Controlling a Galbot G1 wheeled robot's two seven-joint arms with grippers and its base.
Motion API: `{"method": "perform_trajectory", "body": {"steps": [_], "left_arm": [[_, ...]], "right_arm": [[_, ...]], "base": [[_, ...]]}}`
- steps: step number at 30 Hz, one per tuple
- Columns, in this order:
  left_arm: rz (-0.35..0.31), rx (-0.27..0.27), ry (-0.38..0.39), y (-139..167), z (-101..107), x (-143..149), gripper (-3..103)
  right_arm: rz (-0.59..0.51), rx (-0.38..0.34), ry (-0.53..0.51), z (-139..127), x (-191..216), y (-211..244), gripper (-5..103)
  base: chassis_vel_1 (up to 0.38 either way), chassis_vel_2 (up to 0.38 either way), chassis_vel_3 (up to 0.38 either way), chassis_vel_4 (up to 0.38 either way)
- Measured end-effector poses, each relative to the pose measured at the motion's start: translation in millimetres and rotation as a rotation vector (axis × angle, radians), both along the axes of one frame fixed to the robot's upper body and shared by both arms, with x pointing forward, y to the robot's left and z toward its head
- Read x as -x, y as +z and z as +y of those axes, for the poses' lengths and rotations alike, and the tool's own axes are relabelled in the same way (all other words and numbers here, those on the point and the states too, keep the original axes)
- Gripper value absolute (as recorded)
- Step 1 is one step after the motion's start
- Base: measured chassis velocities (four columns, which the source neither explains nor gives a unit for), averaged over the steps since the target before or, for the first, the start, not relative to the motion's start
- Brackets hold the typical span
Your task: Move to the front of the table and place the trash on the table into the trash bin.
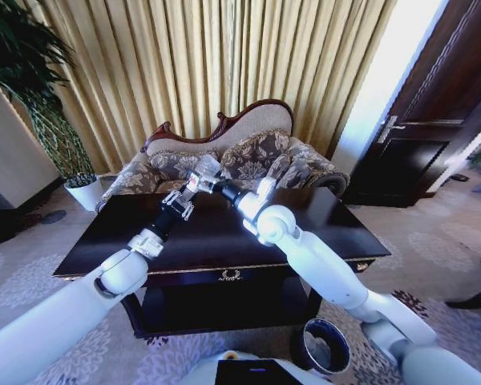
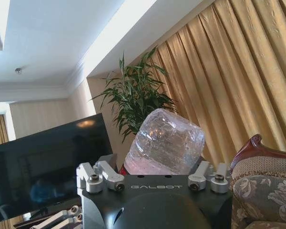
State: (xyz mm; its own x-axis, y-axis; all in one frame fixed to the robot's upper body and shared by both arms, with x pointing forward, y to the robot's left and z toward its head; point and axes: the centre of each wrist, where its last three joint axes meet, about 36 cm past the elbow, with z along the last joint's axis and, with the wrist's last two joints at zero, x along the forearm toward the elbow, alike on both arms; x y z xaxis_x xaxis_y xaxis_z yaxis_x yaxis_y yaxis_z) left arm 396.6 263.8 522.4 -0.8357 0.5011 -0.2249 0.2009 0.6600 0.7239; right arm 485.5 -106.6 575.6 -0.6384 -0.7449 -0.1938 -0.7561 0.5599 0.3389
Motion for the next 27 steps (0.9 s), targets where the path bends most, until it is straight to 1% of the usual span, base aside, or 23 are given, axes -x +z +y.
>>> {"method": "perform_trajectory", "body": {"steps": [1, 3, 4, 6, 7, 8, 9, 10, 13, 15, 16, 17, 19, 21, 22, 23, 25, 26, 27], "left_arm": [[0.002, 0.0, -0.001, -1.0, -0.2, 0.8, 30], [0.004, 0.001, -0.001, -1.4, -0.3, 1.3, 30], [0.005, 0.001, -0.002, -1.8, -0.4, 1.9, 30], [0.007, 0.0, -0.004, -1.6, -0.9, 3.1, 30], [0.007, 0.0, -0.004, -1.6, -0.9, 3.1, 30], [0.009, -0.002, -0.007, -1.4, -1.2, 3.5, 30], [0.012, -0.004, -0.009, -0.9, -1.7, 4.2, 30], [0.016, -0.007, -0.014, 0.0, -2.5, 5.4, 30], [0.024, -0.01, -0.021, 0.1, -3.3, 7.6, 30], [0.04, -0.014, -0.031, -0.6, -2.3, 10.6, 30], [0.047, -0.016, -0.035, -1.2, -1.7, 11.6, 30], [0.053, -0.018, -0.042, -2.6, -0.8, 13.2, 26], [0.055, -0.02, -0.045, -3.6, -0.5, 14.3, 26], [0.066, -0.018, -0.06, -8.2, 0.4, 18.4, 36], [0.078, -0.017, -0.065, -11.3, 1.5, 20.9, 42], [0.078, -0.017, -0.065, -11.3, 1.5, 20.9, 42], [0.091, -0.008, -0.076, -12.6, 5.5, 25.5, 53], [0.094, -0.004, -0.078, -12.8, 6.0, 26.5, 53], [0.095, 0.005, -0.08, -12.4, 7.0, 28.3, 58]], "right_arm": [[0.001, 0.001, 0.001, 0.0, 0.7, -0.7, 74], [0.002, 0.002, 0.001, -0.4, 1.1, -1.1, 74], [0.002, 0.003, 0.001, -0.8, 1.5, -1.1, 65], [0.001, 0.003, -0.001, -2.6, 2.2, -0.7, 59], [0.001, 0.003, -0.001, -2.6, 2.2, -0.7, 59], [-0.001, 0.002, -0.002, -3.7, 2.5, -0.1, 56], [-0.003, 0.003, -0.003, -4.9, 2.7, 0.5, 56], [-0.003, 0.006, -0.004, -7.4, 3.3, 0.6, 49], [-0.005, 0.012, -0.005, -11.1, 4.2, 1.1, 46], [-0.008, 0.019, -0.005, -16.4, 5.9, 2.2, 40], [-0.009, 0.021, -0.005, -17.7, 6.1, 2.4, 39], [-0.009, 0.023, -0.007, -19.6, 6.5, 2.6, 39], [-0.01, 0.024, -0.01, -21.0, 6.4, 2.9, 39], [-0.012, 0.028, -0.031, -27.2, 4.5, 4.3, 38], [-0.016, 0.028, -0.043, -31.3, 4.1, 5.0, 35], [-0.016, 0.028, -0.043, -31.3, 4.1, 5.0, 35], [-0.012, 0.032, -0.055, -41.9, 5.7, 5.8, 30], [-0.012, 0.033, -0.06, -44.6, 5.6, 6.2, 30], [-0.012, 0.036, -0.073, -50.1, 4.7, 7.1, 27]], "base": [[0.0, 0.0, 0.0, 0.0], [0.0, 0.0, 0.0, 0.0], [0.0, 0.0, 0.0, 0.0], [0.0, 0.0, 0.0, 0.0], [0.0, 0.0, 0.0, 0.0], [0.0, 0.0, 0.0, 0.0], [0.0, 0.0, 0.0, 0.0], [0.0, 0.0, 0.0, 0.0], [0.0, 0.0, 0.0, 0.0], [0.0, 0.0, 0.0, 0.0], [0.0, 0.0, 0.0, 0.0], [0.0, 0.0, 0.0, 0.0], [0.0, 0.0, 0.0, 0.0], [0.0, 0.0, 0.0, 0.0], [0.0, 0.0, 0.0, 0.0], [0.0, 0.0, 0.0, 0.0], [0.0, 0.0, 0.0, 0.0], [0.0, 0.0, 0.0, 0.0], [0.0, 0.0, 0.0, 0.0]]}}
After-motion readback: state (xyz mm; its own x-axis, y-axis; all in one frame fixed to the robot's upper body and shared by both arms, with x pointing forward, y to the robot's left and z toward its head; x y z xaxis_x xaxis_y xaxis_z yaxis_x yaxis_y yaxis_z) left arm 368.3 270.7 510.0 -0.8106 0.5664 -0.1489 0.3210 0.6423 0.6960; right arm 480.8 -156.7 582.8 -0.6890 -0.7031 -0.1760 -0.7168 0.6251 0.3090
